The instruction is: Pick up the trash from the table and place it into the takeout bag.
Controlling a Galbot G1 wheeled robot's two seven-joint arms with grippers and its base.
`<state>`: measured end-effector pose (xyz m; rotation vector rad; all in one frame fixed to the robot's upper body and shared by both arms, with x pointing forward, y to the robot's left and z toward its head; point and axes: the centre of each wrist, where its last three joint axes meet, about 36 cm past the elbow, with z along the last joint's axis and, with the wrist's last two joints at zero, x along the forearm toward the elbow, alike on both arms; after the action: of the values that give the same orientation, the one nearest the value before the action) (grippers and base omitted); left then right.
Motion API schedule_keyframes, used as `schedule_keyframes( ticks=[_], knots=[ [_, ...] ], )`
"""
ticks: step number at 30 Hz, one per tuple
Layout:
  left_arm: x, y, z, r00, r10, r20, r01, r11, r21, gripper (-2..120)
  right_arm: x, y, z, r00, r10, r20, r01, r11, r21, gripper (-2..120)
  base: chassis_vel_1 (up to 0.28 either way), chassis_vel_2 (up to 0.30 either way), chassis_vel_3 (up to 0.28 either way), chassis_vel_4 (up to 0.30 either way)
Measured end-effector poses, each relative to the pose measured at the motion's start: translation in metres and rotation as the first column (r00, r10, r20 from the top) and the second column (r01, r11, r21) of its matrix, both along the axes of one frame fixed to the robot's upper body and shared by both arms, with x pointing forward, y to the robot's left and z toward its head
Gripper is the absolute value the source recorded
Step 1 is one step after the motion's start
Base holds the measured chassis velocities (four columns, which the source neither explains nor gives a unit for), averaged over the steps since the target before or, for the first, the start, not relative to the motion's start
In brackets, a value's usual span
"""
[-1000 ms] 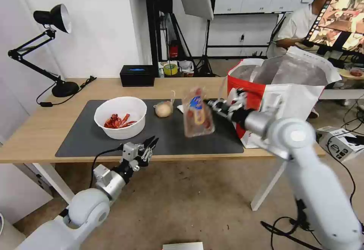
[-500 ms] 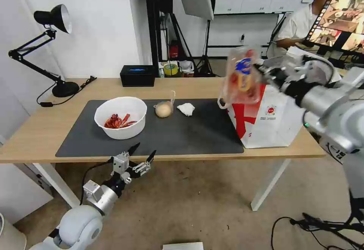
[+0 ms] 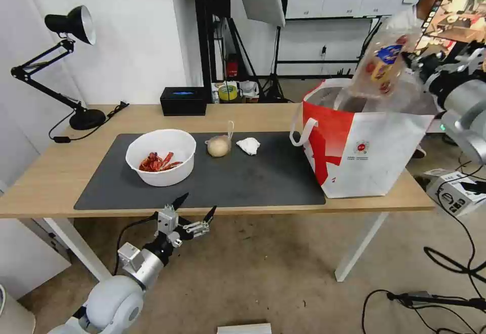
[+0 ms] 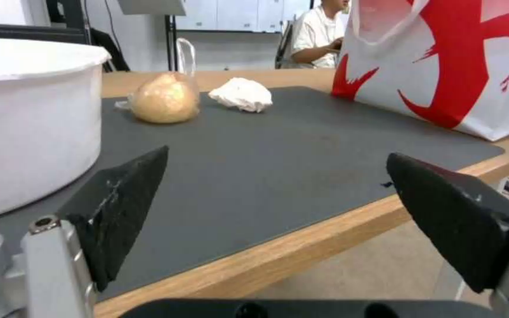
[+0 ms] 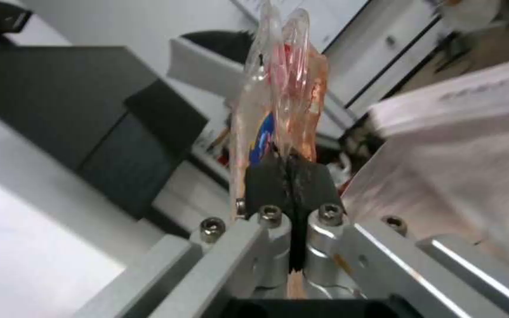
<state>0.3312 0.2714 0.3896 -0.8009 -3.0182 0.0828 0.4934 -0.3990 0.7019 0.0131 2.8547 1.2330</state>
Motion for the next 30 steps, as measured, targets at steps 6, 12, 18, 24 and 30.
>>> schedule_keyframes(
  ticks=[6,12,18,24,30],
  knots=[
    [0.002,0.000,-0.001,1.000,0.000,0.001,0.000,1.000,0.001,100,0.011,0.000,-0.017,0.999,-0.035,-0.013,0.035,0.998,-0.056,0,0.000,0.000,0.000,0.000],
    [0.001,-0.001,-0.002,1.000,0.002,-0.001,-0.002,1.000,-0.001,100,0.014,0.009,-0.043,0.999,-0.021,-0.035,0.018,0.996,-0.084,0,0.000,0.000,0.000,0.000],
    [0.003,-0.001,-0.003,1.000,0.001,0.002,-0.001,1.000,-0.002,100,0.009,0.025,-0.071,0.998,0.013,-0.067,-0.019,0.996,-0.093,0,0.000,0.000,0.000,0.000],
    [0.005,-0.003,-0.004,1.000,-0.006,0.002,0.006,1.000,-0.001,100,0.005,0.028,-0.074,0.996,0.017,-0.085,-0.023,0.998,-0.065,0,0.000,0.000,0.000,0.000],
    [0.006,-0.006,-0.004,1.000,-0.011,-0.004,0.011,1.000,-0.007,100,0.003,0.025,-0.070,0.991,-0.016,-0.135,0.008,0.998,-0.059,6,0.000,0.000,0.000,0.000]
  ],
)
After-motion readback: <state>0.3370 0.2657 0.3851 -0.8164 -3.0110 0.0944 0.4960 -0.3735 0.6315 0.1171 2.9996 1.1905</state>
